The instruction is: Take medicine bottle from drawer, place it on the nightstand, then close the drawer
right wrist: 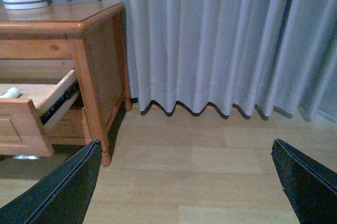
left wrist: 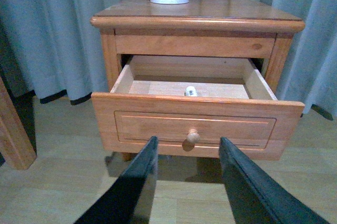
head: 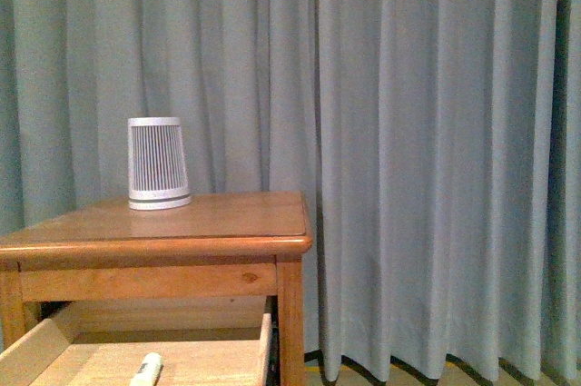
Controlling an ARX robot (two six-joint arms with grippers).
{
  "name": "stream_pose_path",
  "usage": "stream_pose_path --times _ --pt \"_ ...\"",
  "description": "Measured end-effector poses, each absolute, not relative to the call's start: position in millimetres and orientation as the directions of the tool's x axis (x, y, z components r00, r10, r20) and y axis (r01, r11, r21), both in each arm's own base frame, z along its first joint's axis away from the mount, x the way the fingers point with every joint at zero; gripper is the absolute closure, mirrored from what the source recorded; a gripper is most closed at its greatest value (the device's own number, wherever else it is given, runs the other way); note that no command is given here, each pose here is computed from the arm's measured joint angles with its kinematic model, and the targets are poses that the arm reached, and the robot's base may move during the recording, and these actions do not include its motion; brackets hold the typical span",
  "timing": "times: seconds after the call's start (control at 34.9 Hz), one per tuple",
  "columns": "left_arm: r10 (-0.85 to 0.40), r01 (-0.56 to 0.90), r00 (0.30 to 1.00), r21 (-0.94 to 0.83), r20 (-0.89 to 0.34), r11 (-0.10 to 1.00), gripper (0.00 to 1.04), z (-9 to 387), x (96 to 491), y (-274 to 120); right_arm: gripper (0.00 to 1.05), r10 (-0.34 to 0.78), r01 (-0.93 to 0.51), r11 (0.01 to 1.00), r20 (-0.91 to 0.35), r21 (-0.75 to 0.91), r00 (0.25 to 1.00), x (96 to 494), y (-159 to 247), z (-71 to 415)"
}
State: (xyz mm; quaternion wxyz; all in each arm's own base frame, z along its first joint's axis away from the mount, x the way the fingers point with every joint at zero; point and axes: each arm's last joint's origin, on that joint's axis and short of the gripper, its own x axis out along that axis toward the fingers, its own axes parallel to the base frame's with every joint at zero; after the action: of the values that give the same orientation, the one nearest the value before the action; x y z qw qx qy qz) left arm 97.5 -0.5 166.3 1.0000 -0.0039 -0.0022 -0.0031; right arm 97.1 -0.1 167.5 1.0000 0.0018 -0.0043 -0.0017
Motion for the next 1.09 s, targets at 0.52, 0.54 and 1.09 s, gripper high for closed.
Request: stream_pose_path --times 0.52,0.54,1.09 --pt "-0.004 0.004 1.0 -0.005 0.004 1.0 0.07 166 97 0 0.07 -0.002 0.002 1.0 0.009 0.003 1.0 97 0 168" --pt "-0.005 0.005 1.0 -0.004 0.004 1.0 0.07 166 97 0 0.07 0.0 0.0 1.0 0.007 0.004 1.0 97 0 167" --pt "-0.001 0.001 1.0 -0.005 0.006 1.0 0.07 166 97 0 0.07 -0.391 0.4 0.914 -0.121 0.065 0.912 136 -1 197"
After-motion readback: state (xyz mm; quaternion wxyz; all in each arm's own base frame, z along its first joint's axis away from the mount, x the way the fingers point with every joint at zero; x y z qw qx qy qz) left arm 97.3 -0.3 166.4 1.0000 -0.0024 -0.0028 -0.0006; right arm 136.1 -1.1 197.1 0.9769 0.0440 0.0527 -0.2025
